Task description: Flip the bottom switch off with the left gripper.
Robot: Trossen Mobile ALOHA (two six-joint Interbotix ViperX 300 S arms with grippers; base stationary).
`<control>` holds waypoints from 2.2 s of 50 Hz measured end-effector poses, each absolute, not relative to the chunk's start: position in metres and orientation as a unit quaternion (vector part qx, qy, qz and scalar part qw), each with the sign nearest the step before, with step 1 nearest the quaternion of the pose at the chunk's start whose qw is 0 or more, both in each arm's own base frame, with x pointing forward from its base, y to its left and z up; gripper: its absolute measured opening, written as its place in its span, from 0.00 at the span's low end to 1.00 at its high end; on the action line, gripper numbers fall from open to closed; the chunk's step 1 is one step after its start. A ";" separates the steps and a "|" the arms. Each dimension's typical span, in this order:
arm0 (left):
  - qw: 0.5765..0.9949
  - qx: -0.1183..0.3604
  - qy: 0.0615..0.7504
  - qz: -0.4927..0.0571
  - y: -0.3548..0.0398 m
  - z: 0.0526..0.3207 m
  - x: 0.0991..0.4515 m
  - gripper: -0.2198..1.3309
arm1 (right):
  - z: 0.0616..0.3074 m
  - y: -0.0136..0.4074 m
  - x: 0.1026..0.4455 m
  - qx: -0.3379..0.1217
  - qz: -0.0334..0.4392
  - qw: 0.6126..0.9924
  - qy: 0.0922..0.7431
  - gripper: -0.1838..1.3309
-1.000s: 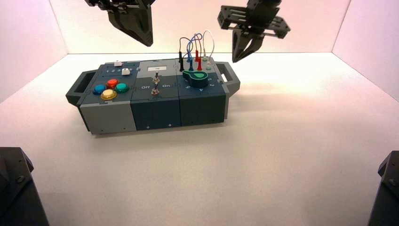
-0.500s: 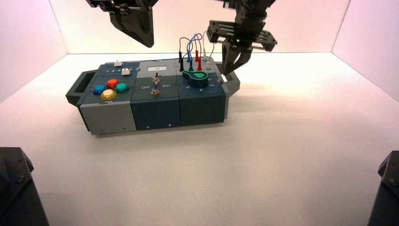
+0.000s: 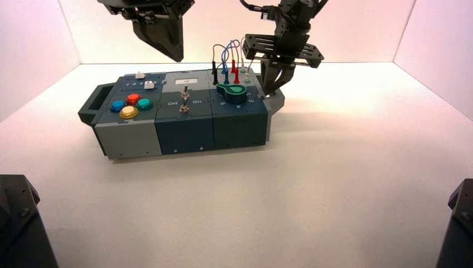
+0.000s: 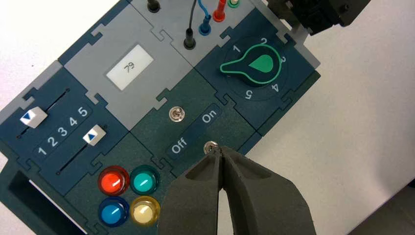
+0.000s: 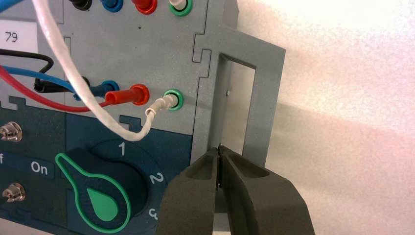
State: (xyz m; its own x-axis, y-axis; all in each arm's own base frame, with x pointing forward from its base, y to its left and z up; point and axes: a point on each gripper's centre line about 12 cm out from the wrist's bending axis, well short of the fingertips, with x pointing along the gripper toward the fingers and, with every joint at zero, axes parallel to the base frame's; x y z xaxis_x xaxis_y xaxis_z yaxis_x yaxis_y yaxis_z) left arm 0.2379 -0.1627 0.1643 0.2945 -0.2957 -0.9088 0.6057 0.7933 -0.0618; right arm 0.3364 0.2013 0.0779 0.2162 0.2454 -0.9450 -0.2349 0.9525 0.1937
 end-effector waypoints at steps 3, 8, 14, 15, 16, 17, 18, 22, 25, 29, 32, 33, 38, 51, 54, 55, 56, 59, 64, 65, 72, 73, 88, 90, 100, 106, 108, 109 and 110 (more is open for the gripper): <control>0.787 0.152 0.524 -0.288 -0.166 0.161 0.238 0.04 | 0.078 0.201 0.337 0.004 0.154 0.779 0.607 0.03; 0.781 0.158 0.530 -0.292 -0.170 0.155 0.237 0.04 | 0.078 0.201 0.338 0.005 0.154 0.780 0.606 0.02; 0.771 0.165 0.538 -0.297 -0.175 0.148 0.235 0.04 | 0.078 0.202 0.338 0.004 0.154 0.780 0.606 0.02; 0.772 0.165 0.538 -0.297 -0.175 0.148 0.235 0.04 | 0.078 0.202 0.338 0.004 0.154 0.780 0.607 0.02; 0.771 0.166 0.539 -0.297 -0.175 0.147 0.235 0.04 | 0.078 0.202 0.338 0.004 0.154 0.780 0.607 0.02; 0.769 0.167 0.539 -0.299 -0.176 0.146 0.235 0.04 | 0.077 0.201 0.338 0.004 0.153 0.780 0.607 0.02; 0.766 0.170 0.542 -0.300 -0.177 0.143 0.234 0.04 | 0.077 0.202 0.338 0.004 0.154 0.780 0.607 0.02; 0.761 0.174 0.548 -0.301 -0.178 0.139 0.234 0.04 | 0.077 0.202 0.339 0.003 0.154 0.780 0.607 0.02; 0.759 0.175 0.551 -0.300 -0.178 0.136 0.234 0.04 | 0.077 0.202 0.339 0.004 0.154 0.779 0.607 0.02; 0.755 0.178 0.556 -0.300 -0.180 0.132 0.235 0.04 | 0.076 0.202 0.339 0.004 0.154 0.779 0.607 0.02; 0.751 0.180 0.559 -0.301 -0.181 0.129 0.235 0.04 | 0.076 0.203 0.340 0.005 0.154 0.780 0.607 0.02; 0.751 0.180 0.559 -0.301 -0.182 0.129 0.235 0.04 | 0.076 0.203 0.340 0.004 0.154 0.780 0.607 0.02; 0.746 0.183 0.564 -0.302 -0.183 0.124 0.234 0.04 | 0.076 0.202 0.340 0.004 0.153 0.780 0.607 0.02; 0.740 0.189 0.570 -0.302 -0.184 0.114 0.236 0.04 | 0.077 0.204 0.342 0.005 0.154 0.781 0.606 0.02; 0.740 0.190 0.570 -0.302 -0.185 0.112 0.237 0.04 | 0.077 0.203 0.342 0.004 0.154 0.781 0.605 0.02; 0.740 0.191 0.569 -0.303 -0.185 0.112 0.237 0.04 | 0.077 0.203 0.342 0.004 0.154 0.781 0.605 0.02; 0.740 0.191 0.569 -0.303 -0.185 0.111 0.238 0.04 | 0.077 0.204 0.342 0.004 0.155 0.781 0.605 0.02; 0.740 0.192 0.569 -0.303 -0.186 0.110 0.239 0.04 | 0.077 0.203 0.343 0.005 0.154 0.781 0.605 0.02; 0.739 0.193 0.570 -0.302 -0.187 0.108 0.241 0.04 | 0.076 0.203 0.342 0.005 0.154 0.781 0.606 0.02; 0.738 0.195 0.570 -0.304 -0.188 0.107 0.241 0.04 | 0.076 0.203 0.342 0.005 0.154 0.781 0.606 0.02; 0.738 0.197 0.569 -0.305 -0.191 0.106 0.246 0.04 | 0.076 0.203 0.342 0.005 0.154 0.780 0.606 0.02; 0.737 0.199 0.568 -0.306 -0.191 0.106 0.246 0.04 | 0.076 0.203 0.342 0.005 0.154 0.780 0.607 0.02; 0.732 0.213 0.566 -0.312 -0.194 0.101 0.252 0.04 | 0.074 0.203 0.342 0.003 0.154 0.779 0.608 0.02; 0.731 0.215 0.568 -0.312 -0.194 0.100 0.252 0.04 | 0.075 0.204 0.342 0.003 0.155 0.780 0.606 0.02; 0.727 0.219 0.570 -0.313 -0.193 0.096 0.252 0.04 | 0.074 0.204 0.343 0.002 0.154 0.779 0.608 0.02; 0.727 0.220 0.571 -0.312 -0.191 0.096 0.254 0.04 | 0.074 0.204 0.343 0.002 0.155 0.780 0.607 0.02; 0.727 0.218 0.572 -0.310 -0.189 0.096 0.255 0.04 | 0.074 0.204 0.343 0.002 0.155 0.780 0.607 0.02; 0.728 0.218 0.571 -0.310 -0.189 0.096 0.255 0.04 | 0.074 0.204 0.343 0.003 0.155 0.780 0.607 0.02; 0.728 0.218 0.571 -0.310 -0.189 0.096 0.255 0.04 | 0.074 0.204 0.343 0.002 0.155 0.780 0.607 0.02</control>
